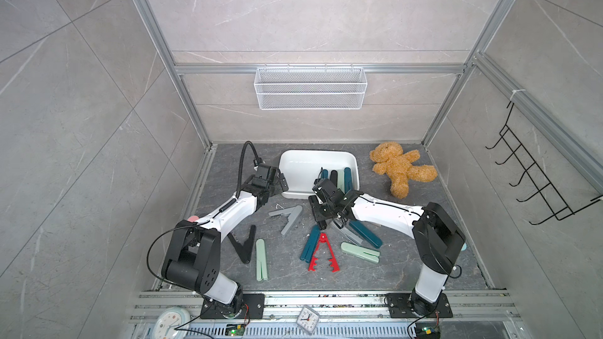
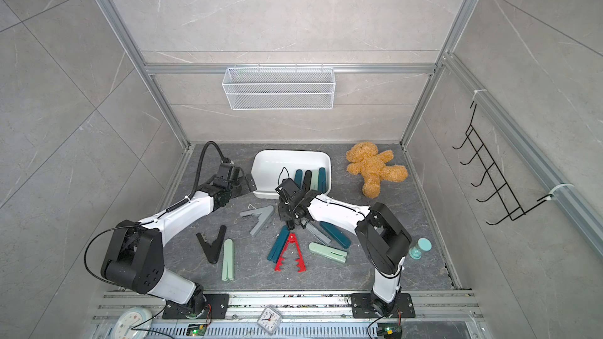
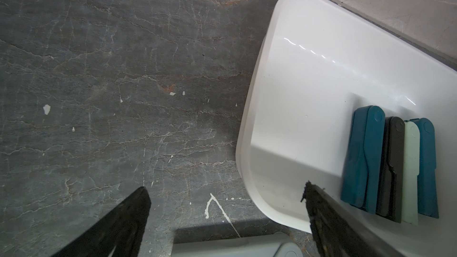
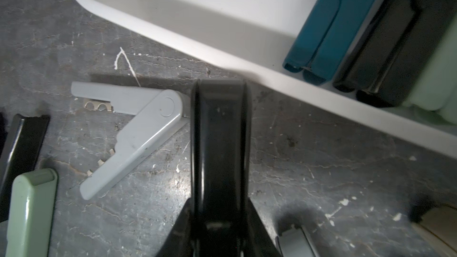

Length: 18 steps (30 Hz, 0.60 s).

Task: Put the pruning pliers into the storage box
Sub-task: Pick up the pruning pliers from the center of the board.

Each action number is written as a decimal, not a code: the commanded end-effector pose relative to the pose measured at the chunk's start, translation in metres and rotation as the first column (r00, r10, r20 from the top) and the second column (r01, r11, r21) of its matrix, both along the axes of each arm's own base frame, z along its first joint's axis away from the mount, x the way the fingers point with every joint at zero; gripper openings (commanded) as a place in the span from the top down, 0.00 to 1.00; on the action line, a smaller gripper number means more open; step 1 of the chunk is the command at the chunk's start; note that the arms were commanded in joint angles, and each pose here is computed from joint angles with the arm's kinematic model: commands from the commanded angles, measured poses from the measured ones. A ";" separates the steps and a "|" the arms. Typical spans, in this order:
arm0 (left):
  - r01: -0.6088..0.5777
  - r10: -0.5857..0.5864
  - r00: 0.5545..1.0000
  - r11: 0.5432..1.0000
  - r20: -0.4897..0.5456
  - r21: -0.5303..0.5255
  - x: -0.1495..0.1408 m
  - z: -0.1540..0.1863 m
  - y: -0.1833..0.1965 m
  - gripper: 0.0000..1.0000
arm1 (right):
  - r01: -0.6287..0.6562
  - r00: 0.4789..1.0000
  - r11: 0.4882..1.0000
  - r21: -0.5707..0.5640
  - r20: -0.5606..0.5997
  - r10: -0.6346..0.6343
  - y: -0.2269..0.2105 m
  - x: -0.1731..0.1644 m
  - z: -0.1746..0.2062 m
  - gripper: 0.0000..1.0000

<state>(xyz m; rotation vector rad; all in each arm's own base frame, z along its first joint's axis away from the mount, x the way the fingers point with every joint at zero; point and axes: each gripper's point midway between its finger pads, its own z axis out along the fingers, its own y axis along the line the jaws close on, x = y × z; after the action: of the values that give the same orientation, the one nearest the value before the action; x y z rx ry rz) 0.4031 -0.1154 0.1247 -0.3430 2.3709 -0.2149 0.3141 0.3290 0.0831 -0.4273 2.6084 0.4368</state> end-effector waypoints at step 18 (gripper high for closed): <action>0.198 -0.214 0.976 0.937 -0.027 -0.288 0.056 -0.022 -0.049 0.07 | 0.027 0.993 0.989 0.148 0.114 -0.044 0.005 0.054 0.059 0.76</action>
<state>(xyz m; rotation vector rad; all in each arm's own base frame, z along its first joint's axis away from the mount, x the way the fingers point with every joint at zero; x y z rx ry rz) 0.4457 -0.1454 0.0862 -0.3112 2.4830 -0.5437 0.3546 0.3316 0.1216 -0.3494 2.5060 0.5604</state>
